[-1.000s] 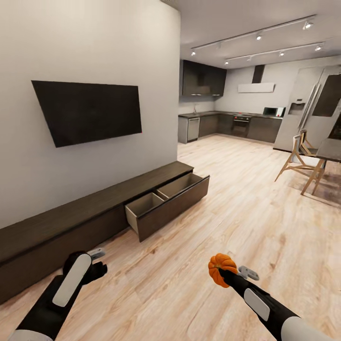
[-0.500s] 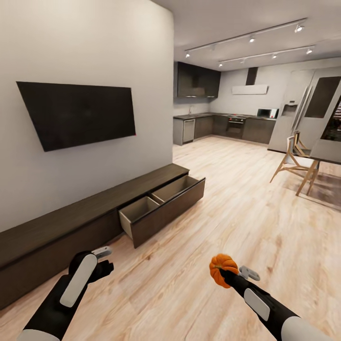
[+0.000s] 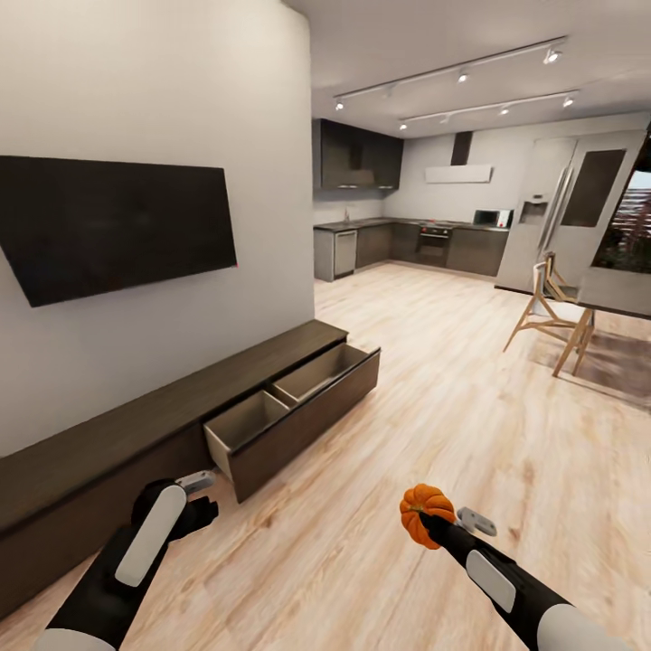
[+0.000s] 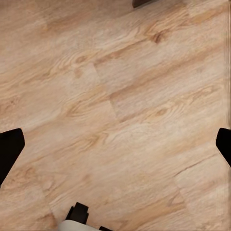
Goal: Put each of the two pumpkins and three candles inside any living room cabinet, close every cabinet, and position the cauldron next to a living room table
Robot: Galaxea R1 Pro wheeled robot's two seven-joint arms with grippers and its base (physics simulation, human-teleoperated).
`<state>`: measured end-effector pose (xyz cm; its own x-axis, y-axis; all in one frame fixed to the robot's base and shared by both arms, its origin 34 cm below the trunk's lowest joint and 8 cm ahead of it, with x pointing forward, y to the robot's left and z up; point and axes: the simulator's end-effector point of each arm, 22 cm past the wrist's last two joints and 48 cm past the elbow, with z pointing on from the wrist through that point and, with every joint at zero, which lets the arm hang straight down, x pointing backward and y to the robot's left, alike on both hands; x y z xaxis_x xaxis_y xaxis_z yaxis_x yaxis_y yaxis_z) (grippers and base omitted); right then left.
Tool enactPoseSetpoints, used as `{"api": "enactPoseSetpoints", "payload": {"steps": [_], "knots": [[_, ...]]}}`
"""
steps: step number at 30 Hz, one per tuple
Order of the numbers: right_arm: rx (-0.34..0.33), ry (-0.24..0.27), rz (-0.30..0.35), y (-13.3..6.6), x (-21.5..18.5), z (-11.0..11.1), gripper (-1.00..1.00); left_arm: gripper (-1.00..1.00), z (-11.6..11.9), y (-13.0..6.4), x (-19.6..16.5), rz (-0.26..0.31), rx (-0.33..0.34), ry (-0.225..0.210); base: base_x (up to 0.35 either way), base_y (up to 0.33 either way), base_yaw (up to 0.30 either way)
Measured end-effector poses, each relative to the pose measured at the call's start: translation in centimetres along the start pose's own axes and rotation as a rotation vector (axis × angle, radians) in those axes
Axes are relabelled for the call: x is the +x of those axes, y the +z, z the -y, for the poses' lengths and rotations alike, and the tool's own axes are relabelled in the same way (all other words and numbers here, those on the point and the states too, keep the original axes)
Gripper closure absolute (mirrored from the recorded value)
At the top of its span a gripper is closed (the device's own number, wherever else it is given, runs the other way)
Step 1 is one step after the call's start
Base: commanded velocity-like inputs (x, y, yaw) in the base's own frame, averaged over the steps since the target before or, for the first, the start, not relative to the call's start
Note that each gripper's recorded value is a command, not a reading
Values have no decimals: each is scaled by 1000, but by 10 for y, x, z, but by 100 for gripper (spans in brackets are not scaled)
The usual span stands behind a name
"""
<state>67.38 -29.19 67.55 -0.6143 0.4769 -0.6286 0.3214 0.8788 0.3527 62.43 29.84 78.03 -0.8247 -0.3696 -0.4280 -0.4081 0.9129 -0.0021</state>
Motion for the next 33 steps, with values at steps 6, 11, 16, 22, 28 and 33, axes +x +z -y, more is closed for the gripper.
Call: {"api": "enactPoseSetpoints", "payload": {"steps": [6, 11, 16, 22, 28, 33], "knots": [[-2, 0, 5, -1, -2, -1, 100, -100, 0, -2, -2, 6, 1, -1, 328, 167, -244], [-4, 2, 9, -3, -5, -2, 100, -100, 0, -5, -4, 12, 3, -1, 329, 119, -245], [-7, 6, 13, -4, -7, -3, 100, -100, 0, -7, -5, 17, 5, -2, 337, 16, -245], [-11, 7, 18, -5, -10, -5, 100, -100, 1, -9, -6, 21, 8, -2, 339, 1, -245], [-14, 9, 24, -7, -12, -7, 100, -100, 1, -12, -8, 27, 11, -3, 339, 0, -245], [-16, 10, 28, -8, -15, -8, 100, -100, 2, -14, -9, 31, 13, -4, 339, 0, -245]]}}
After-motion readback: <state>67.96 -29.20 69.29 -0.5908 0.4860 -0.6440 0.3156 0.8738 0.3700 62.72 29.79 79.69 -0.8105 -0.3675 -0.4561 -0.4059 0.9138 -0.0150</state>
